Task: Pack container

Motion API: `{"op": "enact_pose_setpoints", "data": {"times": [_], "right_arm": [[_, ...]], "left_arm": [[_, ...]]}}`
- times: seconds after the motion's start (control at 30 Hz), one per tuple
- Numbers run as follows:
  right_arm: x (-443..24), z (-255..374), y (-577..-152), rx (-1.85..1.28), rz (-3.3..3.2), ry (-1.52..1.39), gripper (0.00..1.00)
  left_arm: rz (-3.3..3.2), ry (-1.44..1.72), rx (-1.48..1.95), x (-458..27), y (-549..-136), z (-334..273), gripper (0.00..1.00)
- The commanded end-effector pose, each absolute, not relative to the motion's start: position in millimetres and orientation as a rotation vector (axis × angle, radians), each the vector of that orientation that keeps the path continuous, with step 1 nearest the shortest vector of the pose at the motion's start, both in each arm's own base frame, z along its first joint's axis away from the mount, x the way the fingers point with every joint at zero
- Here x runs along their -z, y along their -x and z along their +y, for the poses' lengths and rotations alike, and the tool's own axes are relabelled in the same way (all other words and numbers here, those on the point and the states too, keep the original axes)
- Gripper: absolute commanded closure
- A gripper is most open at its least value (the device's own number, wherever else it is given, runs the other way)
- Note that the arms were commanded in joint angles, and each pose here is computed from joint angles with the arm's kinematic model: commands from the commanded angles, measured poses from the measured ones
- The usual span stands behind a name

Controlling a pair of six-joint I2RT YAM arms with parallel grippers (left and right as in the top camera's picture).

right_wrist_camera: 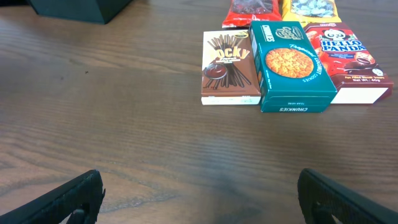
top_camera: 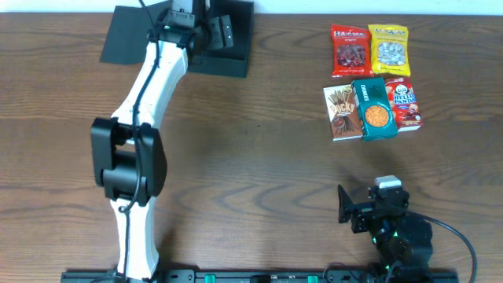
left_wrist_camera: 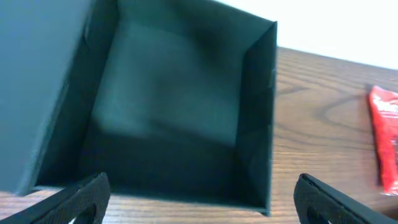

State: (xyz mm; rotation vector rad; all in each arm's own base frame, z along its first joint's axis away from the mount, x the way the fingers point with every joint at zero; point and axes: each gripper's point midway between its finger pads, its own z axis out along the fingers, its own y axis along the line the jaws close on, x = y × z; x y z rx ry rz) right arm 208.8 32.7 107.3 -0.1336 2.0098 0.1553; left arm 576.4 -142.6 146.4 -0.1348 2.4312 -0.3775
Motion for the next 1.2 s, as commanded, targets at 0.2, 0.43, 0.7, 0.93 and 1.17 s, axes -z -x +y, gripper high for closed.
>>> {"op": "enact_pose_setpoints", "data": {"times": [0.2, 0.43, 0.7, 0.93, 1.17], "right_arm": [[-104.9, 35.2, -208.3, -0.152, 2.010, 0.164, 0.01], [-104.9, 35.2, -208.3, -0.152, 2.010, 0.164, 0.01], [-104.9, 35.2, -208.3, -0.152, 2.010, 0.164, 0.01], [-104.9, 35.2, -208.3, -0.152, 2.010, 0.164, 0.01], [-104.9, 35.2, -208.3, -0.152, 2.010, 0.164, 0.01]], "left_arm": [[2.473, 0.138, 0.342, -105.8, -587.8, -142.6, 0.04], [2.432, 0.129, 0.351, -112.4, -595.2, -144.2, 0.05], [2.456, -0.002, 0.593, -116.4, -581.9, -178.2, 0.05], [2.433, -0.061, 0.775, -126.6, -575.5, -199.0, 0.05], [2.492, 0.187, 0.796, -122.1, -572.1, -191.6, 0.05]]}}
